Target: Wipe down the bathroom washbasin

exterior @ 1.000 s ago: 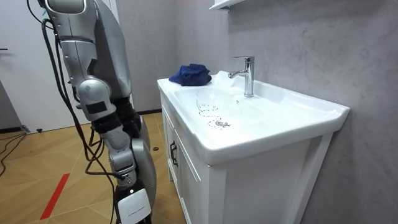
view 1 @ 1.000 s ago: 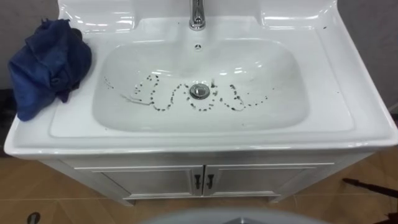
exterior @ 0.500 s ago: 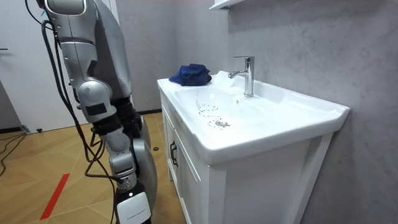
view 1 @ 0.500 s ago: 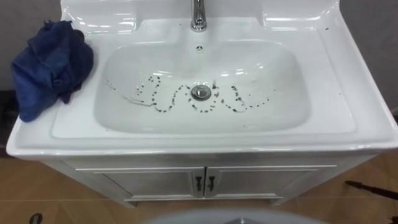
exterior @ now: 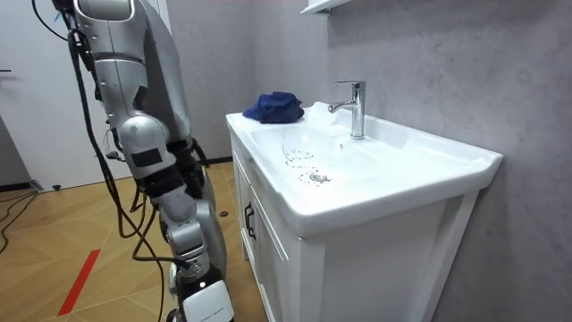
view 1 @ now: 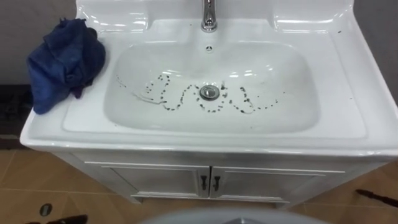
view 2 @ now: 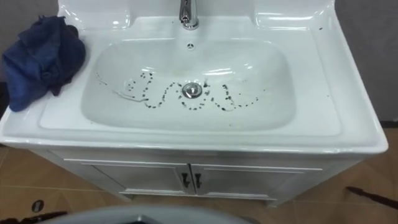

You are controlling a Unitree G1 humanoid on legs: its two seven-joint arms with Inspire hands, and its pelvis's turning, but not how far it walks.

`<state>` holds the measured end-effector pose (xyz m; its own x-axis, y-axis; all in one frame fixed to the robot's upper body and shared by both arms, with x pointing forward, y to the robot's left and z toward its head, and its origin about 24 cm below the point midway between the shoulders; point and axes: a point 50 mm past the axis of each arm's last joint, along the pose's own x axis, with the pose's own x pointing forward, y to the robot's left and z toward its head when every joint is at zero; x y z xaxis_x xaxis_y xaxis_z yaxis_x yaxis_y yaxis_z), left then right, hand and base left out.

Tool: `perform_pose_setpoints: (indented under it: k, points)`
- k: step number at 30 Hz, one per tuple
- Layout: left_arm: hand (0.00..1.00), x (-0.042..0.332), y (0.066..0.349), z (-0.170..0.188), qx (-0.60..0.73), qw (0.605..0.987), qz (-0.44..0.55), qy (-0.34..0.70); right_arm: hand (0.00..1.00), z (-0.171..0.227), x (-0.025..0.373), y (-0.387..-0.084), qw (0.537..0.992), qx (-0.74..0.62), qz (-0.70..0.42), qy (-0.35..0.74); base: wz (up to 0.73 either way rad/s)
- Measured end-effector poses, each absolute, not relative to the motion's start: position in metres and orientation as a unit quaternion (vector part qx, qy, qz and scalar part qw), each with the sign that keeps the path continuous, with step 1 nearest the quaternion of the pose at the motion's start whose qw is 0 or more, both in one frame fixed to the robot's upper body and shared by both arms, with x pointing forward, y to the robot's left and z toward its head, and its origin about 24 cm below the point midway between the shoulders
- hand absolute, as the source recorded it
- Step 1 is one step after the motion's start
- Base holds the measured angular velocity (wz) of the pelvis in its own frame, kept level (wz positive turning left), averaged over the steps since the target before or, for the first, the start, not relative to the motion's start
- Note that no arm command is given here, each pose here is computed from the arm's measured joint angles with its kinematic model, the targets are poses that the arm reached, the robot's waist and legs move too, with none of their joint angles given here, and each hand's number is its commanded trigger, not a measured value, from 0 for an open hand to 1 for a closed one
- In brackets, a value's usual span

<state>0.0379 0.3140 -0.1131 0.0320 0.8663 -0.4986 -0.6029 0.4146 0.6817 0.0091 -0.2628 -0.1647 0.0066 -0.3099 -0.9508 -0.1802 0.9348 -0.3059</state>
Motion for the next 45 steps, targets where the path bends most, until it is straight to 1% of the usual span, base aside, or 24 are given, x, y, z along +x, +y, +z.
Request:
perform_pose_setpoints:
  k: [5,9,12,16,20,21,23,26,31,34,39,41,45]
  points:
    - [0.00,0.057,0.333,-0.083,0.162,0.710,0.581,0.363,0.00,-0.164,0.016,-0.264,0.705,-0.171,-0.055,0.686,0.00]
    - [0.00,0.070,0.340,-0.067,0.171,0.719,0.595,0.316,0.00,-0.163,0.017,-0.264,0.711,-0.173,-0.053,0.679,0.04]
    - [0.00,0.082,0.349,-0.047,0.184,0.725,0.611,0.260,0.00,-0.163,0.015,-0.264,0.714,-0.170,-0.055,0.677,0.08]
    - [0.00,0.101,0.362,-0.008,0.240,0.730,0.619,0.163,0.00,-0.163,0.014,-0.265,0.714,-0.168,-0.059,0.677,0.00]
    - [0.00,0.115,0.369,0.030,0.280,0.720,0.631,0.069,0.00,-0.163,0.008,-0.265,0.714,-0.170,-0.060,0.676,0.03]
    - [0.00,0.116,0.369,0.035,0.283,0.718,0.633,0.058,0.00,-0.163,0.007,-0.265,0.714,-0.170,-0.060,0.677,0.00]
    - [0.00,0.122,0.367,0.053,0.286,0.719,0.633,0.014,0.00,-0.163,0.003,-0.265,0.713,-0.169,-0.060,0.678,0.00]
    - [0.00,0.129,0.363,0.070,0.279,0.723,0.631,-0.028,0.00,-0.163,0.001,-0.265,0.711,-0.168,-0.058,0.680,0.00]
    - [0.00,0.137,0.351,0.089,0.334,0.717,0.607,-0.078,0.00,-0.163,-0.001,-0.264,0.711,-0.167,-0.055,0.681,0.00]
    - [0.00,0.141,0.344,0.100,0.341,0.718,0.597,-0.109,0.00,-0.163,-0.003,-0.264,0.710,-0.167,-0.055,0.682,0.00]
    - [0.00,0.149,0.333,0.098,0.348,0.733,0.572,-0.117,0.00,-0.163,-0.002,-0.264,0.714,-0.168,-0.053,0.678,0.00]
    - [0.00,0.154,0.325,0.093,0.345,0.751,0.552,-0.111,0.00,-0.163,-0.002,-0.264,0.714,-0.166,-0.051,0.678,0.00]
    - [0.00,0.160,0.316,0.089,0.345,0.772,0.523,-0.106,0.00,-0.163,-0.002,-0.263,0.716,-0.165,-0.044,0.677,-0.02]
